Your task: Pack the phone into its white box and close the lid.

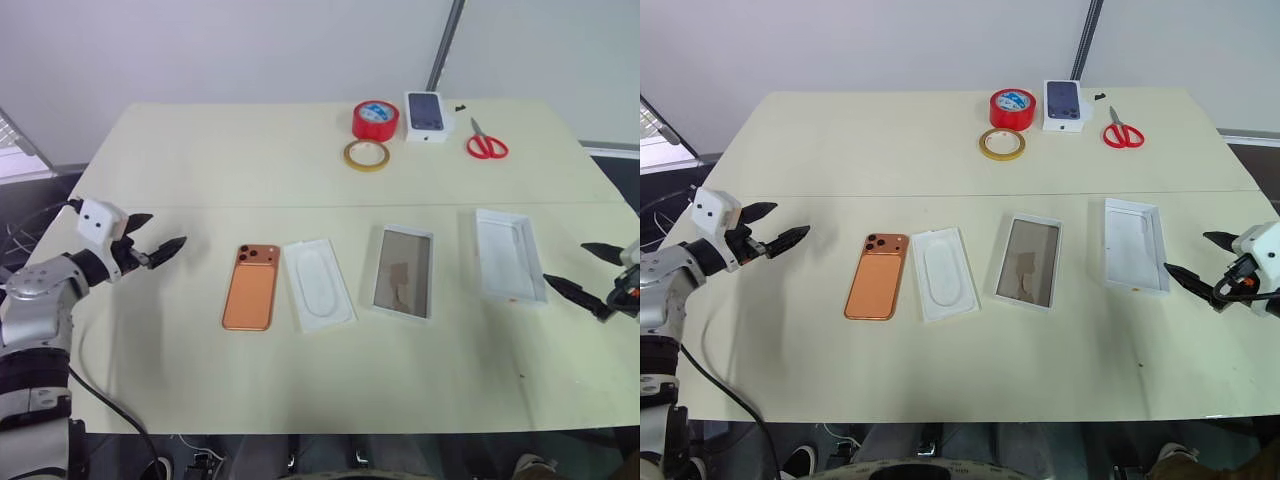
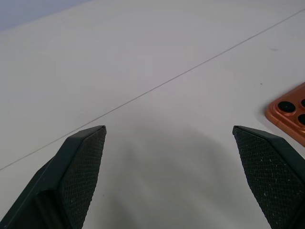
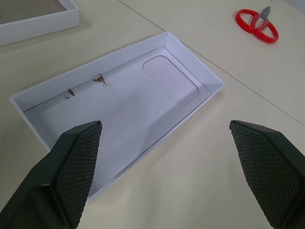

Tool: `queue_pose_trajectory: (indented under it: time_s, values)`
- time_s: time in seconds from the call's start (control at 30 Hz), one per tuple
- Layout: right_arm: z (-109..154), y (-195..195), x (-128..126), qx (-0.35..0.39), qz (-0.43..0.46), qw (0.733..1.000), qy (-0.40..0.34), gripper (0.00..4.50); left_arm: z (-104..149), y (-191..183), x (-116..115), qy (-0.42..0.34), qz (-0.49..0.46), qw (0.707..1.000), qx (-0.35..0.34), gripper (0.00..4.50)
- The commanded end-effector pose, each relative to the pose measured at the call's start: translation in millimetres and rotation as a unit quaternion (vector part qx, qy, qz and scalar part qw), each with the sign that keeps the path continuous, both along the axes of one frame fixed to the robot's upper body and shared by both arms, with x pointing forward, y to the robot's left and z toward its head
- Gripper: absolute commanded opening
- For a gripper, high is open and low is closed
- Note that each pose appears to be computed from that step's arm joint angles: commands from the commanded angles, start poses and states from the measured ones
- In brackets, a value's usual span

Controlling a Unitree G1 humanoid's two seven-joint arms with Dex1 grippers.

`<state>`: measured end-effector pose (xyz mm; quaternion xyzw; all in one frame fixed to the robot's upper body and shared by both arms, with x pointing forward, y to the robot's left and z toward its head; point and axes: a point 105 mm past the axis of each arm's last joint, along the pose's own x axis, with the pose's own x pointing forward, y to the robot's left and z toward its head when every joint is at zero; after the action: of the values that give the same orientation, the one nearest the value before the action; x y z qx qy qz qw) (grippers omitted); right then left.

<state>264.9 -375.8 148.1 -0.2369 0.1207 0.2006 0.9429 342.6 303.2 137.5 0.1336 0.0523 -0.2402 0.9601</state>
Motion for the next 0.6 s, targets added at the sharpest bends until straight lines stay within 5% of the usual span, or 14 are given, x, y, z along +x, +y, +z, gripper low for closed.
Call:
queue_pose_trajectory:
  time_s: [0.03, 0.6]
  values:
    - [7.6, -1.6, -0.5, -0.005, -0.002, 1.000, -0.019, 4.50, 13.5, -0.3, 2.7, -0.028, 0.000, 1.000, 0.001, 4.48]
    - [8.3, -1.2, 4.9, -0.010, 0.005, 1.000, -0.020, 4.50, 18.1, -6.4, 6.9, -0.045, -0.023, 0.999, 0.002, 4.48]
